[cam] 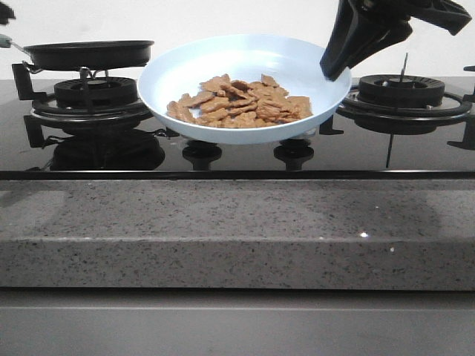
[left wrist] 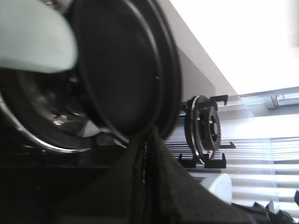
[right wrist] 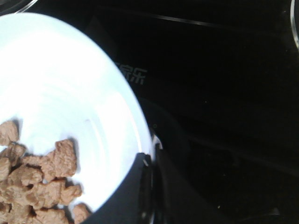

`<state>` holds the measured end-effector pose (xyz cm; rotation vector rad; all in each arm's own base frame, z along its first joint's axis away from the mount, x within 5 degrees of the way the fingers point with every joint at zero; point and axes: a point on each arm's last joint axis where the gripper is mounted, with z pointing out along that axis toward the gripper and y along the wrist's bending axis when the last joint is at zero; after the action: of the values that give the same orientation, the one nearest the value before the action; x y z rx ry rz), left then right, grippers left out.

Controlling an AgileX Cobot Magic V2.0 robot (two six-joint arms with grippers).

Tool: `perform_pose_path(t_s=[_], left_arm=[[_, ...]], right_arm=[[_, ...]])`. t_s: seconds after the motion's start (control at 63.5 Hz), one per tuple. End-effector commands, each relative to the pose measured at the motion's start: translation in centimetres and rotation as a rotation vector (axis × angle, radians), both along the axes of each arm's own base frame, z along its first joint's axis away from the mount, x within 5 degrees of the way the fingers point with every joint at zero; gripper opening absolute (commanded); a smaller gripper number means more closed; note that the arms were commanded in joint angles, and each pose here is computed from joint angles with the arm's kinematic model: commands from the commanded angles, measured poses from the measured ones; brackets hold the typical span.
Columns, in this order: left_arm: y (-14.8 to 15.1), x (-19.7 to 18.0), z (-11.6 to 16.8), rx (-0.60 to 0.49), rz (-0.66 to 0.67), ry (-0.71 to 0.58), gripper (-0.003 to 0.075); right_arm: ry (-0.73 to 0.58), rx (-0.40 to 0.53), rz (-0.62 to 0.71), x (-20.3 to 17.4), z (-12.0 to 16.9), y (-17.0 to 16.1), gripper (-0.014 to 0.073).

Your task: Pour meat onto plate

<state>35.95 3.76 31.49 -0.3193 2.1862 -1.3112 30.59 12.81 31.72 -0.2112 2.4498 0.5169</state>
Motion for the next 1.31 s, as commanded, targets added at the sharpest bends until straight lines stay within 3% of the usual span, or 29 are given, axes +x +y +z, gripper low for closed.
perform_pose_path(t_s=[0.0,0.158,0.394,0.473,0.662,0.819,1.055,1.292], left_arm=[[-1.2,-1.5,4.3,-0.027,-0.021,-0.131,-0.0020],[-2.5,-3.2,6.4,0.088,-0.030,-0.202,-0.0020],[-6.0,-7.5,10.6,0.511,-0.003,-0.431,-0.0020],[-7.2,-9.6,12.0,0.606,0.026,-0.522,-0.0020],[-9.0,-13.6,12.0,0.782,0.108,-0.733,-0.0020],[-9.1,-16.7,9.9,0.857,0.168,-0.807,-0.0020],[-7.3,-20.5,6.4,0.968,0.218,-0.766,-0.0021],[-6.2,-24.1,4.6,0.946,0.274,-0.780,-0.0021]], right_arm=[[-0.090,0.058,-0.018,-0.3,2.3,0.0,-0.0059],[-0.090,0.058,-0.018,-0.3,2.3,0.0,-0.0059],[-0.090,0.058,-0.018,-0.3,2.3,0.0,-0.0059],[-0.090,0.058,-0.018,-0.3,2.3,0.0,-0.0059],[-0.090,0.058,-0.018,-0.3,2.3,0.0,-0.0059],[-0.090,0.058,-0.018,-0.3,2.3,0.0,-0.0059],[-0.090,0.058,-0.018,-0.3,2.3,0.0,-0.0059],[-0.090,0.058,-0.018,-0.3,2.3,0.0,-0.0059]])
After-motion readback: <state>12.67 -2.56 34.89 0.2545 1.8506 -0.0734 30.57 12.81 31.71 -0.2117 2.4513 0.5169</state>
